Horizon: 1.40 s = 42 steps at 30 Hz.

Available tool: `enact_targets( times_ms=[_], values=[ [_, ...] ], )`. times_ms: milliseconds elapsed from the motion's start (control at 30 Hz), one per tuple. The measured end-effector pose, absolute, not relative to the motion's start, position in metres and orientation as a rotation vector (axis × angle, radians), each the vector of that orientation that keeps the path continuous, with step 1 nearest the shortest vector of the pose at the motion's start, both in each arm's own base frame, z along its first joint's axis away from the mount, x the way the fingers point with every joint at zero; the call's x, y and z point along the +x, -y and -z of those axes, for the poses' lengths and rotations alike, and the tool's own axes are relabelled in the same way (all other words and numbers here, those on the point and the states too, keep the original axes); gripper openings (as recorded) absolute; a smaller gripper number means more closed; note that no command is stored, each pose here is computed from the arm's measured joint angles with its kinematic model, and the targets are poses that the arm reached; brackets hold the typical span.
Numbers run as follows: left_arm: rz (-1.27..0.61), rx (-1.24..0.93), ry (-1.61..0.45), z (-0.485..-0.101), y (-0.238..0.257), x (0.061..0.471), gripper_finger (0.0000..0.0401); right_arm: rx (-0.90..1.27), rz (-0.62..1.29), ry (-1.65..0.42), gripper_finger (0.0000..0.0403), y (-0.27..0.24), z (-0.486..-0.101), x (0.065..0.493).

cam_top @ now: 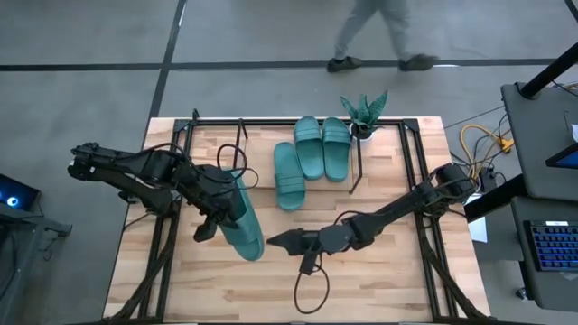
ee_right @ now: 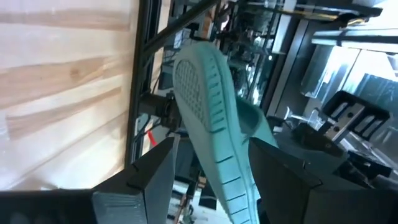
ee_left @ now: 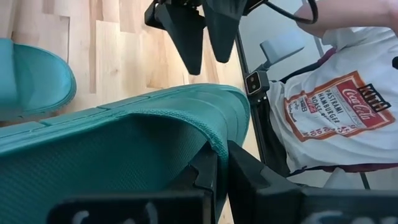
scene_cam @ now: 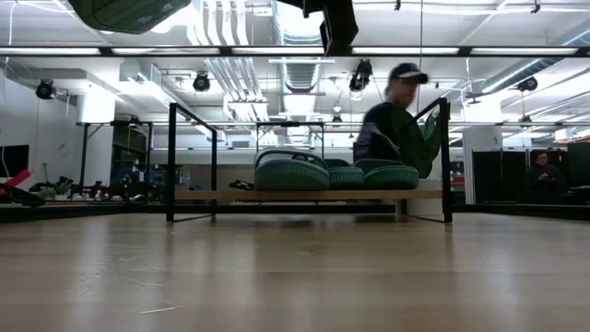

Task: Pick and place slides into the shelf
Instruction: Put the green slipper on the shelf

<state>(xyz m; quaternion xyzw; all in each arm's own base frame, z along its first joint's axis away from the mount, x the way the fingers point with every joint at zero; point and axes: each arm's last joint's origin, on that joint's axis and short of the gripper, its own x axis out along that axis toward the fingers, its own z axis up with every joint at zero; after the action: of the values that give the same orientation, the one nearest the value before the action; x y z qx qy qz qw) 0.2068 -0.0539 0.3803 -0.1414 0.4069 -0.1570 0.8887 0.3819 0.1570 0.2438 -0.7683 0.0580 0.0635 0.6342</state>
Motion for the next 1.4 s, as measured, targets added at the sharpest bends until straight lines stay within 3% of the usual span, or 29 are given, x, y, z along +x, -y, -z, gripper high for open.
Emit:
enact_targets(
  times_ms=[667,1167,1400],
  values=[
    [0.328,-0.271,-0.847,-0.377,0.055,0.211,0.0,-1.785,-0.231,-0.012,0.0194,-0.156,-0.245,0.401],
    [0.322,-0.272,-0.883,-0.372,0.054,0.214,0.0,-1.807,-0.176,-0.141,0.0193,-0.149,-0.216,0.446],
    [0.324,-0.265,-0.883,-0.372,0.054,0.215,0.0,-1.808,-0.148,-0.166,0.0151,-0.149,-0.214,0.45]
  ],
)
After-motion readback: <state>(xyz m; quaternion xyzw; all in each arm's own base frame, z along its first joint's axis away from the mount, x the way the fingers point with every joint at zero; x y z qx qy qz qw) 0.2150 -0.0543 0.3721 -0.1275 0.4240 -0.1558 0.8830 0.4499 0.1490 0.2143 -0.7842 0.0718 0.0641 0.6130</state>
